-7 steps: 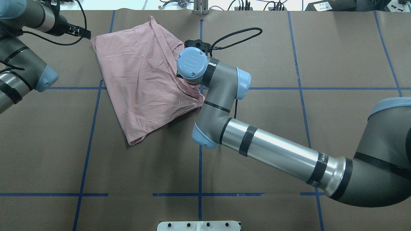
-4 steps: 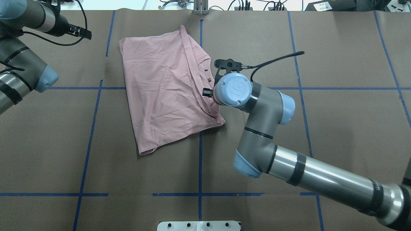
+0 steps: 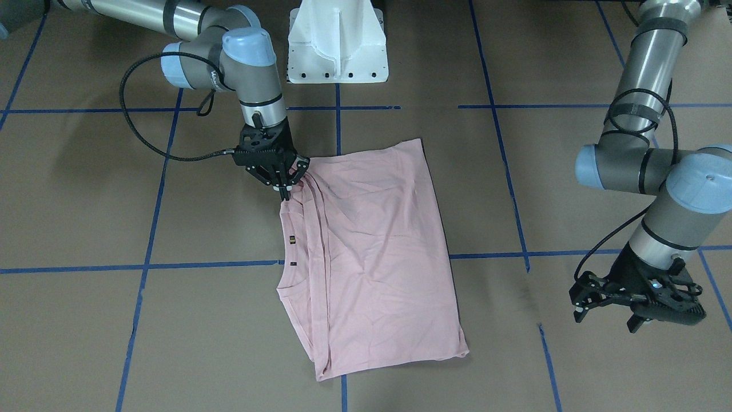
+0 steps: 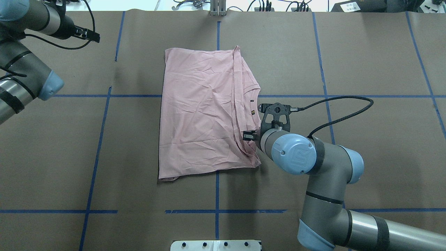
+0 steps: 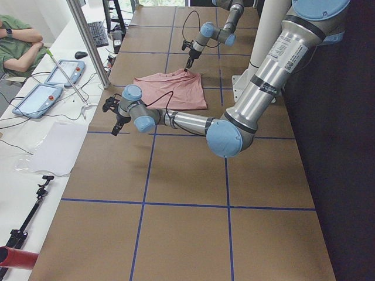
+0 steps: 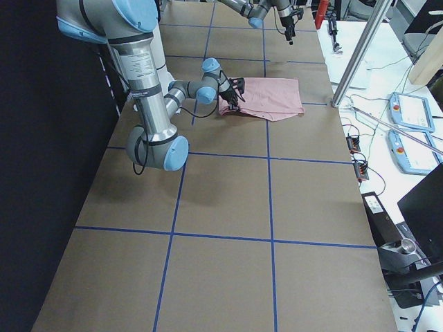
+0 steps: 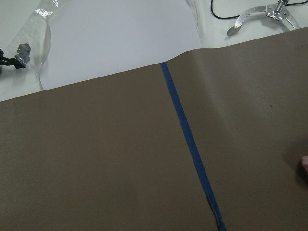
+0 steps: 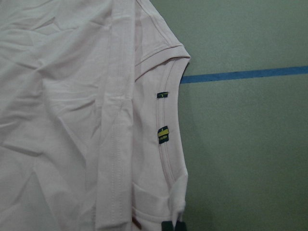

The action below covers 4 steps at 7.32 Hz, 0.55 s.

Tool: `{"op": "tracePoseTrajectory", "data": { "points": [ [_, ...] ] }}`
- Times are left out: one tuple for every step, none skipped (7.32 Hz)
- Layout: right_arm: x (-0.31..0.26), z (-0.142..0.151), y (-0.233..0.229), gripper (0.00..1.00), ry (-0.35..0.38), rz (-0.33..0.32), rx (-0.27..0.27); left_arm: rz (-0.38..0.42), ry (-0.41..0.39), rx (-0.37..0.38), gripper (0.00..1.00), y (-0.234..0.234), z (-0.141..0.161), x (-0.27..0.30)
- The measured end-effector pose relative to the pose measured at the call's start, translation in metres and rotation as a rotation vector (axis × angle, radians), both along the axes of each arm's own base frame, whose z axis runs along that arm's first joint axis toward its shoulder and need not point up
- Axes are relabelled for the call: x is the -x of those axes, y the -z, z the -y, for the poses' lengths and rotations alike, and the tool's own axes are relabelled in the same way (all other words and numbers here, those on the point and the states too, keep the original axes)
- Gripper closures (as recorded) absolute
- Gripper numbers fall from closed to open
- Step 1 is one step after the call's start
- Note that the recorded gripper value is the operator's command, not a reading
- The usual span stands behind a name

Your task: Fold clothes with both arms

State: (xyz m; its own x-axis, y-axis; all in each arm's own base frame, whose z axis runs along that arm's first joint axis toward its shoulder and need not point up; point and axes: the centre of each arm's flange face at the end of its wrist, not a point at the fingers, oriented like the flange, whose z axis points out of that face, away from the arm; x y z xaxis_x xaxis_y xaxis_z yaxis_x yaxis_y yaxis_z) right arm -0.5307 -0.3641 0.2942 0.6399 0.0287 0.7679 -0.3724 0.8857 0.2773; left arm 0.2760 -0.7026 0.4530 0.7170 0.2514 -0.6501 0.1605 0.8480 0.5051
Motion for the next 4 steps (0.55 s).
{"op": "tracePoseTrajectory", "data": {
  "points": [
    [0.0, -0.007, -0.004, 0.01, -0.002, -0.008, -0.009, -0.001, 0.0, -0.002, 0.0, 0.001, 0.0, 0.0],
    [0.002, -0.013, -0.005, 0.0, -0.006, -0.014, -0.019, -0.002, 0.0, -0.003, 0.0, 0.002, 0.0, 0.0],
    [0.006, -0.019, -0.004, 0.0, -0.003, -0.017, -0.03, -0.002, 0.0, -0.003, 0.0, 0.003, 0.0, 0.0],
    [0.009, -0.021, -0.001, 0.0, 0.018, -0.024, -0.045, -0.002, 0.0, -0.004, 0.0, 0.003, 0.0, 0.0]
  ]
}}
